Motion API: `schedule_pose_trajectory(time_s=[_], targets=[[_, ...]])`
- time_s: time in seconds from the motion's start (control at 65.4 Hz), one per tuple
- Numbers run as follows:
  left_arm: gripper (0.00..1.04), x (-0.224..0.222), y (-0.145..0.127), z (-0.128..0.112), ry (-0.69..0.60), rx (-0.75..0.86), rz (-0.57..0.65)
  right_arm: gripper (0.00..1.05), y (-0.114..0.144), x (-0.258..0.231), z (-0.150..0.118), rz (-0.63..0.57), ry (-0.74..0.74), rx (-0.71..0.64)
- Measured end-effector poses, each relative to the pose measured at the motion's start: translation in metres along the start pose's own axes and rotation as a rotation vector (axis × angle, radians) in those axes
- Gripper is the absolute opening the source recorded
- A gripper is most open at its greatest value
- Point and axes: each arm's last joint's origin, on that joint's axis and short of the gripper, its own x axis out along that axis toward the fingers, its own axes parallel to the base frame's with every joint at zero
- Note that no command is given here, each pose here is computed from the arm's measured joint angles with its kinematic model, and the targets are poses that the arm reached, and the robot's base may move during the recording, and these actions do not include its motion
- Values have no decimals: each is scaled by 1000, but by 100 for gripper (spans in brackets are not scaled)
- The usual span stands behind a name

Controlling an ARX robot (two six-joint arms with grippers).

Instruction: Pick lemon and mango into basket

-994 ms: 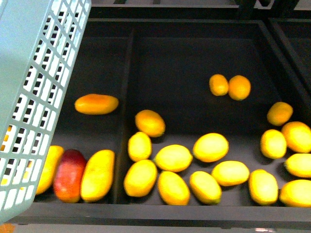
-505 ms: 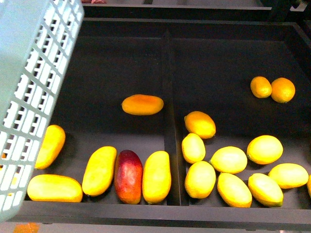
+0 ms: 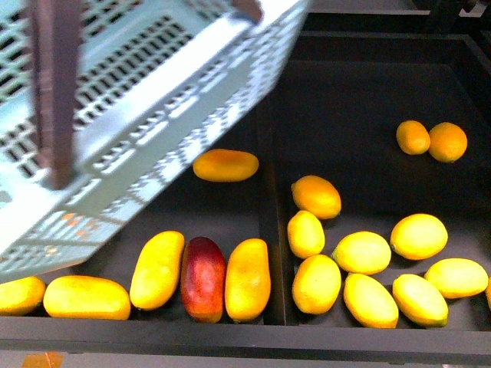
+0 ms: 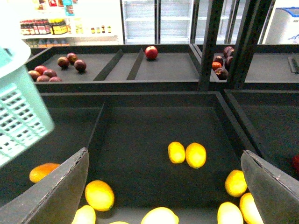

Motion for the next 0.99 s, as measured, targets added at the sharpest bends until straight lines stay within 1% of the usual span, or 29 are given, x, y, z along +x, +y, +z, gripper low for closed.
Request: schedule_pose_trajectory(time_s=[0.107,0.245,0.336,0.505,0.52,0.551,0.566,0.581,0.596,0.612,0.642,0.673,0.719,0.765,0.872,0.933,0.994], targets=[[14,17,-17,-23,125,50,-30,96,0,0,0,0,0,0],[14,23,-28,-42,208,84,-64,96,0,0,0,0,0,0],[14,21,-33,-46,219,106,-73,96,0,0,0,0,0,0],[14,20,-36,-45,215,120,-86,96,0,0,0,0,0,0],[14,20,-36,-45,215,120,-86,96,0,0,-1,16,23,4],[14,20,-36,-45,216,121,-86,96,0,0,0,75,130,18],[14,20,-36,-45,215,120,-85,96,-1,1,-1,93,225,29],[14,20,-36,-45,215,120,-85,96,-2,1,0,106,275,41],[14,20,-36,-45,215,120,-85,96,-3,2,0,115,324,51],[14,20,-36,-45,213,120,-84,96,-6,3,1,128,415,75],[14,20,-36,-46,214,122,-83,96,-10,5,0,136,522,113],[14,19,-37,-46,215,125,-85,96,-16,8,-3,131,587,142],[14,19,-37,-46,217,127,-84,96,-27,14,-8,107,635,168],[14,19,-36,-46,217,124,-83,96,-37,18,-11,70,649,174],[14,19,-36,-46,212,126,-81,96,-62,30,-19,-16,669,137],[14,19,-36,-46,213,127,-82,96,-71,38,-26,-22,694,105],[14,19,-36,-46,218,125,-84,96,-77,48,-37,9,725,52]])
